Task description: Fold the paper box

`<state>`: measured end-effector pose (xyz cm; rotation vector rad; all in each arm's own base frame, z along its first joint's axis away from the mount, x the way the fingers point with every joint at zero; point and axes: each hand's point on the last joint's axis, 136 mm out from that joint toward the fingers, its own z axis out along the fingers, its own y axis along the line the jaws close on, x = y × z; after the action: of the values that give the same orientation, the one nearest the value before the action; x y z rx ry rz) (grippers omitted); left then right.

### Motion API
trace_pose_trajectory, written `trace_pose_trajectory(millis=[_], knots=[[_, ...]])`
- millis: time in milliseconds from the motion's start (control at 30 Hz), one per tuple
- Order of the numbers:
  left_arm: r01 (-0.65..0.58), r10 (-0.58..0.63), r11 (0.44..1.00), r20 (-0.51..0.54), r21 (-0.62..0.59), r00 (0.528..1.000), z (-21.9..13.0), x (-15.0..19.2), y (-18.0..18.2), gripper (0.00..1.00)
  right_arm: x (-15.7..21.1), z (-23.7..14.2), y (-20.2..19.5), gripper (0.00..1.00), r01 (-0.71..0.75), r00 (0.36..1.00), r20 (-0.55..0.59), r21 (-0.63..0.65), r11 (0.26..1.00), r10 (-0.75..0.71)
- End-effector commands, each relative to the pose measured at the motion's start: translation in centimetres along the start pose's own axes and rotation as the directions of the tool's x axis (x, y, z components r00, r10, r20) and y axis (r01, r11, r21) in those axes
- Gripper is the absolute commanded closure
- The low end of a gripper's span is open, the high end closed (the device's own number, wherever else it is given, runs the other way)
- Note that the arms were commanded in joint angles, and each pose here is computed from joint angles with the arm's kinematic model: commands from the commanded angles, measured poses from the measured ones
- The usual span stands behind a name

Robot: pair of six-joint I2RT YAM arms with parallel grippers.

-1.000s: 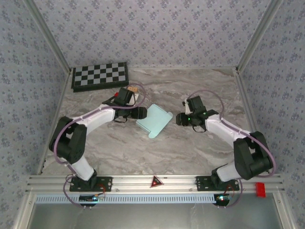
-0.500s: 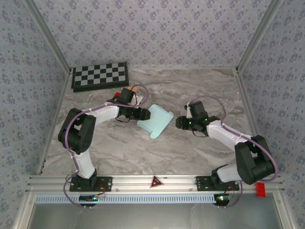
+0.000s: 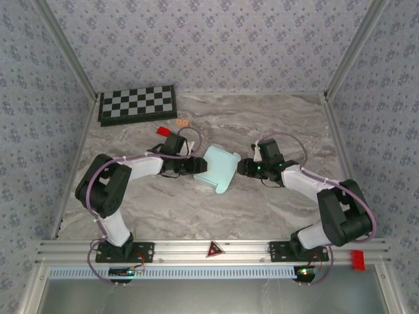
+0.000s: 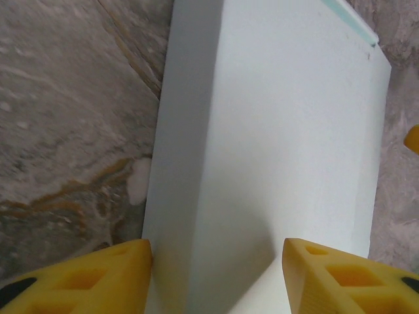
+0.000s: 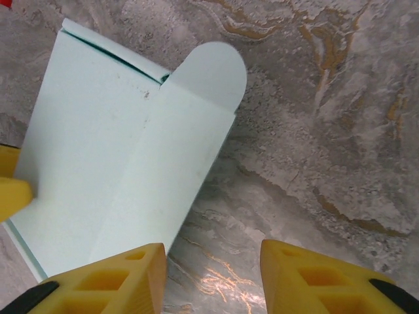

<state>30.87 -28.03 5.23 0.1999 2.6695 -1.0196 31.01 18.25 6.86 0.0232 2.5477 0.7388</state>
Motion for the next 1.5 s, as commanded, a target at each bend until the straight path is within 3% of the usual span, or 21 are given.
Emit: trace_pose_trajectory(millis=[0, 233, 467, 800, 1467], knots=[[0.008, -0.012, 0.998, 0.067, 0.054, 0.998, -0.6, -0.9, -2.7, 0.45, 0.1, 0.6, 0.7, 0.54, -0.038, 0.999, -0.002, -0.057, 0.998, 0.038], [0.04, -0.045, 0.997, 0.082, 0.066, 0.996, -0.2, -0.4, -3.6, 0.44, 0.2, 1.2, 0.8, 0.46, -0.078, 0.997, 0.004, -0.105, 0.991, 0.079], [0.025, -0.023, 1.0, 0.109, -0.017, 0.994, -0.6, -1.4, -2.4, 0.42, 0.6, 2.2, 0.7, 0.45, -0.125, 0.992, -0.022, -0.15, 0.981, 0.123], [0.001, -0.002, 1.0, 0.077, 0.013, 0.997, 0.2, -2.5, -2.6, 0.6, 0.5, 3.0, 2.1, 0.48, -0.162, 0.987, -0.029, -0.284, 0.945, 0.16], [0.041, -0.04, 0.999, 0.054, -0.014, 0.998, 1.3, -1.7, -0.9, 0.68, 0.4, 3.3, 5.3, 0.55, -0.127, 0.992, -0.044, -0.431, 0.893, 0.12]])
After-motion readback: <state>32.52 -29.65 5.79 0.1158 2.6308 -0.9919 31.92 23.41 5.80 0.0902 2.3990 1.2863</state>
